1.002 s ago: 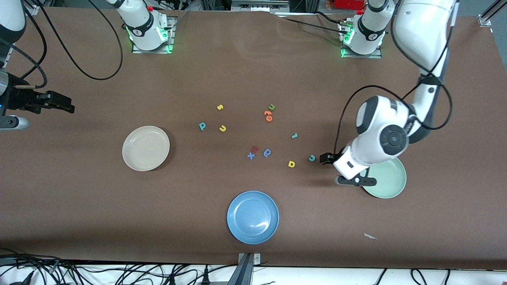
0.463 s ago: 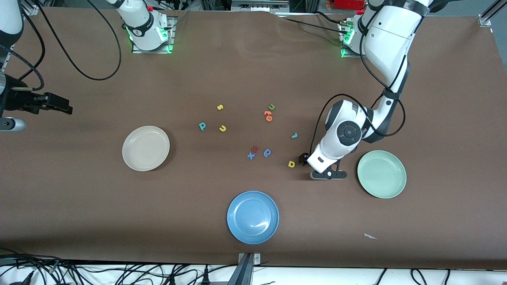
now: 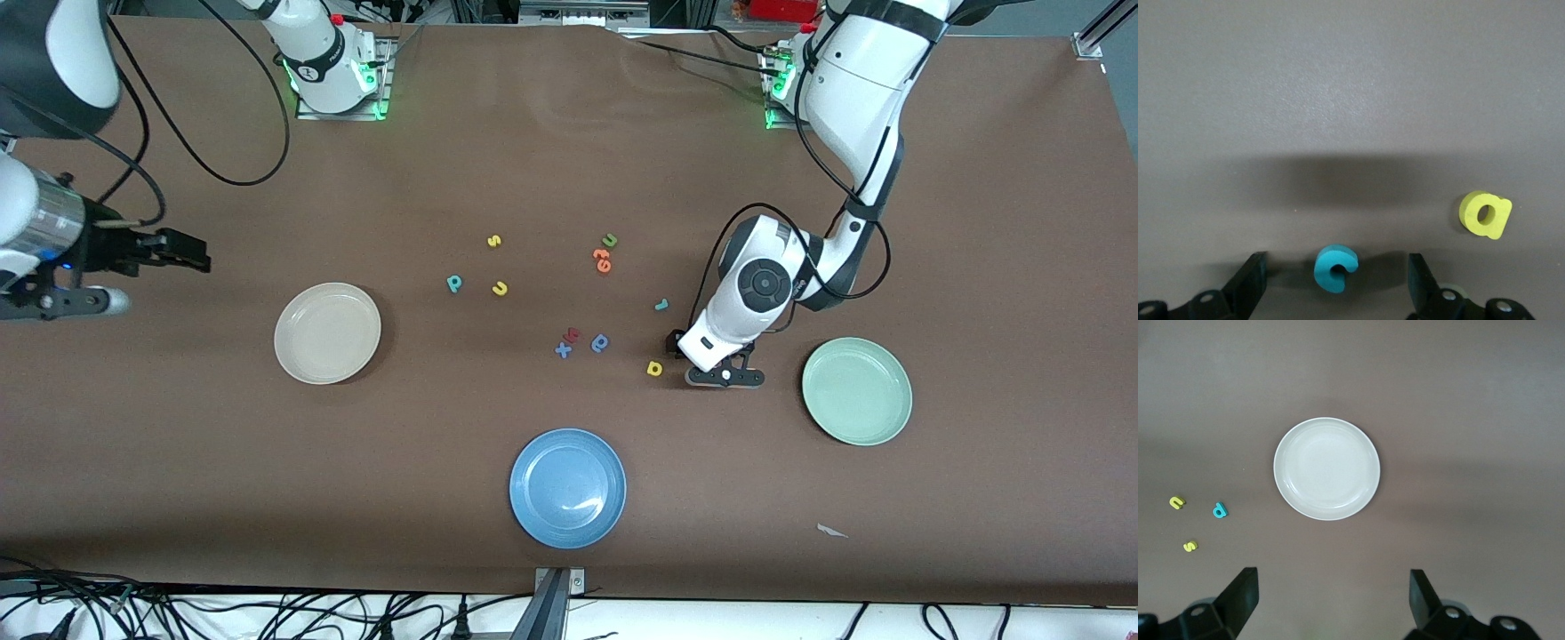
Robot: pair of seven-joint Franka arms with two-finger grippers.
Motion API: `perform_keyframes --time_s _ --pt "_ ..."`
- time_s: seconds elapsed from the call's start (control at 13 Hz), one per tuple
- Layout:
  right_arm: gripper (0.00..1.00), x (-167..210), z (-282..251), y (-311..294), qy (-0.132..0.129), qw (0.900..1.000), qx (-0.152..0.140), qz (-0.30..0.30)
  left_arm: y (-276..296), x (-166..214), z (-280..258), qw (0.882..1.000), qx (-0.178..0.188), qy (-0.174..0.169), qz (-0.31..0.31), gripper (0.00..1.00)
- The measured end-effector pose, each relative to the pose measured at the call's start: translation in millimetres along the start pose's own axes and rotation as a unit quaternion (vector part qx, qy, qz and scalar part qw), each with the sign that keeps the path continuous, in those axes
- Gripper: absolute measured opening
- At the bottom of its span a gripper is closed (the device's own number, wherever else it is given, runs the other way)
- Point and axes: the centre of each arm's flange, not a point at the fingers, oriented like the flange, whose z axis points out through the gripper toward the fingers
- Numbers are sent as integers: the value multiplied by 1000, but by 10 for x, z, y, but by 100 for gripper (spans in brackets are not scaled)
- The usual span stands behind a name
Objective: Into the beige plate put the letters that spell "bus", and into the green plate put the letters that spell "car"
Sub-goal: 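Place the c on the green plate while the right gripper reaches the d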
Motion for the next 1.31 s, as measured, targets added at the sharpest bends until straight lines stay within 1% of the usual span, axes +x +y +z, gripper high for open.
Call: perform_keyframes --time_s 0.08,0.15,0.23,0.31,0.39,0.46,0.54,0.62,0.69,0.77,0.85,1.08,1.23,1.31 --pt "100 51 85 -42 -4 1000 0 -3 11 -4 -3 1000 6 3 0 89" --pt "100 92 148 -84 -6 1000 -1 -7 12 -2 -10 1000 10 5 -1 76" --pt "100 131 197 -139 -5 1000 1 -11 8 5 -31 1000 12 8 0 67" --pt "100 177 241 -218 2 1000 3 -16 4 9 -37 1000 14 9 2 67" --pt "100 218 323 -319 8 1000 5 -24 -1 11 -37 1000 16 10 4 61" --pt "100 253 448 -444 12 999 8 -33 -3 11 -37 1000 18 11 4 61" --pt "100 279 599 -579 16 999 10 -39 4 12 -49 1000 18 12 1 52" --pt "100 289 768 -730 17 999 13 -39 10 12 -59 1000 18 12 -1 47" --pt "100 275 946 -910 16 999 16 -36 11 11 -58 1000 18 12 -6 46" --pt "100 238 1124 -1105 13 999 18 -30 20 9 -65 1000 17 13 -10 39" --pt "100 188 1294 -1296 12 999 21 -25 44 0 -71 1000 17 13 -13 28" --pt "100 29 1747 -1679 17 999 27 -18 74 -13 -69 1000 18 14 -21 28" --pt "100 -85 2035 -1858 34 999 22 -13 59 -3 -78 999 19 14 -22 28" --pt "100 -164 2193 -1956 42 999 19 -9 -4 31 -108 999 26 11 -18 28"
